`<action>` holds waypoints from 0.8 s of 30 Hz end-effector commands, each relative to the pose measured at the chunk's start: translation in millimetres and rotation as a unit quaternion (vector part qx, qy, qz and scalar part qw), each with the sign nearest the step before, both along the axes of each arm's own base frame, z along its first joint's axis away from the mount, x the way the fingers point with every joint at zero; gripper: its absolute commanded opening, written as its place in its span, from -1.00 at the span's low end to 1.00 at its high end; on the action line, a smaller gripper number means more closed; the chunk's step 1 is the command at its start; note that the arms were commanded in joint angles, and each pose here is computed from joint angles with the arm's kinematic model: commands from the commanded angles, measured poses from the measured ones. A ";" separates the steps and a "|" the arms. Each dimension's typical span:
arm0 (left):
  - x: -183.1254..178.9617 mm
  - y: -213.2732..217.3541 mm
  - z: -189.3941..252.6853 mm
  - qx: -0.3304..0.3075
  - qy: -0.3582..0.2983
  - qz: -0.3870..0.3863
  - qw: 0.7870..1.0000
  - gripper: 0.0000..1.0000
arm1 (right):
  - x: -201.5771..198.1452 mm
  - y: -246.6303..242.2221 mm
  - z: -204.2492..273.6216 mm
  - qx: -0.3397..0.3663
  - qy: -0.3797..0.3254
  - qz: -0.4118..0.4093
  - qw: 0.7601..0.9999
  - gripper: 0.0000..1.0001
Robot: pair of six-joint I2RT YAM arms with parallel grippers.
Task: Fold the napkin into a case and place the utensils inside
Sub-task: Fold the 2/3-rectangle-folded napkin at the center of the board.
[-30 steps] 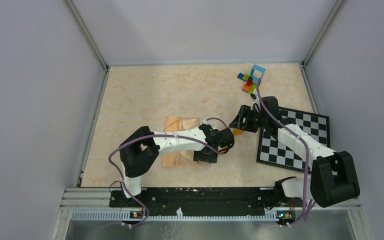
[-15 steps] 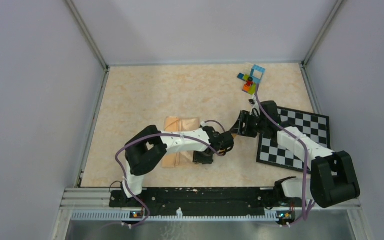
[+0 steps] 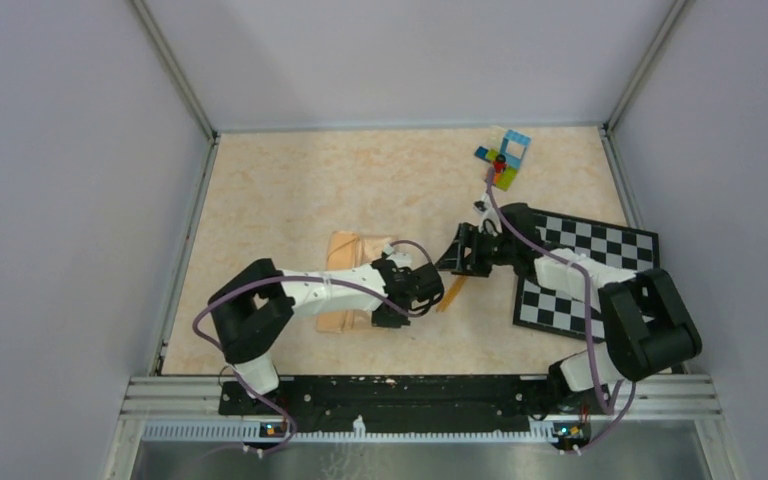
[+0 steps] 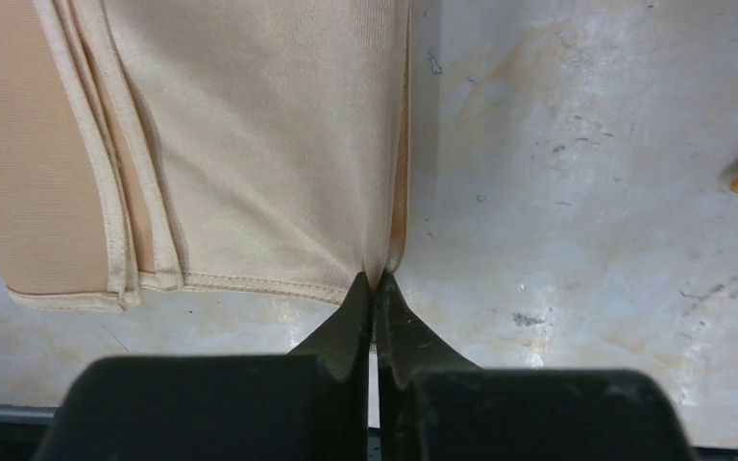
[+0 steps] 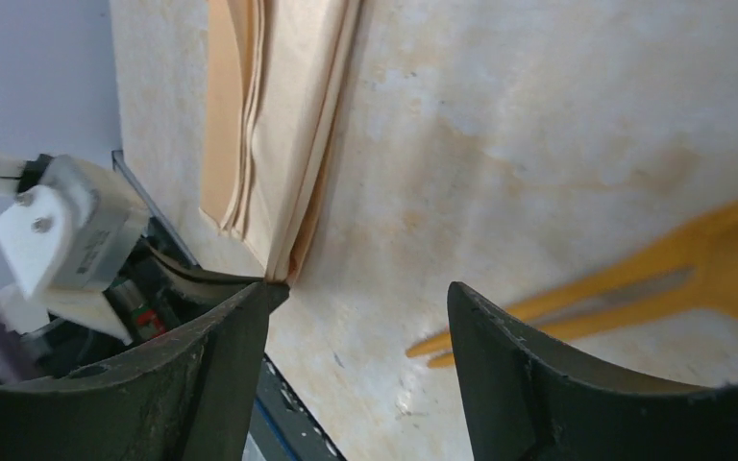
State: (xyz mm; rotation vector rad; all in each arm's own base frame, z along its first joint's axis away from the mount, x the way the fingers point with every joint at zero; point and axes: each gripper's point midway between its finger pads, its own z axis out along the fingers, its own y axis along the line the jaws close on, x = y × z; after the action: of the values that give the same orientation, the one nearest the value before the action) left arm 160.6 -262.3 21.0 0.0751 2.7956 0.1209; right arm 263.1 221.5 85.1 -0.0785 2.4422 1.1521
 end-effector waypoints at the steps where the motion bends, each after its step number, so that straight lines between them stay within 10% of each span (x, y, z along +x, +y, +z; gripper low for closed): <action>1: 11.9 -19.4 33.6 -0.086 -0.041 -0.011 0.995 -1.00 | 5.9 54.1 10.1 0.078 -0.005 0.031 0.996 0.36; 24: 8.1 -12.4 51.6 -0.114 -0.050 -0.019 0.992 -1.00 | 35.0 133.1 -30.0 0.144 0.038 -0.018 0.989 0.04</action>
State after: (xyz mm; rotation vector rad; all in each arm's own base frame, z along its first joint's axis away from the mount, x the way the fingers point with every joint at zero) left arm 163.6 -270.1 56.6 0.0718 2.7278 -0.1275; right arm 273.3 346.1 43.9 0.1012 2.3909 1.5350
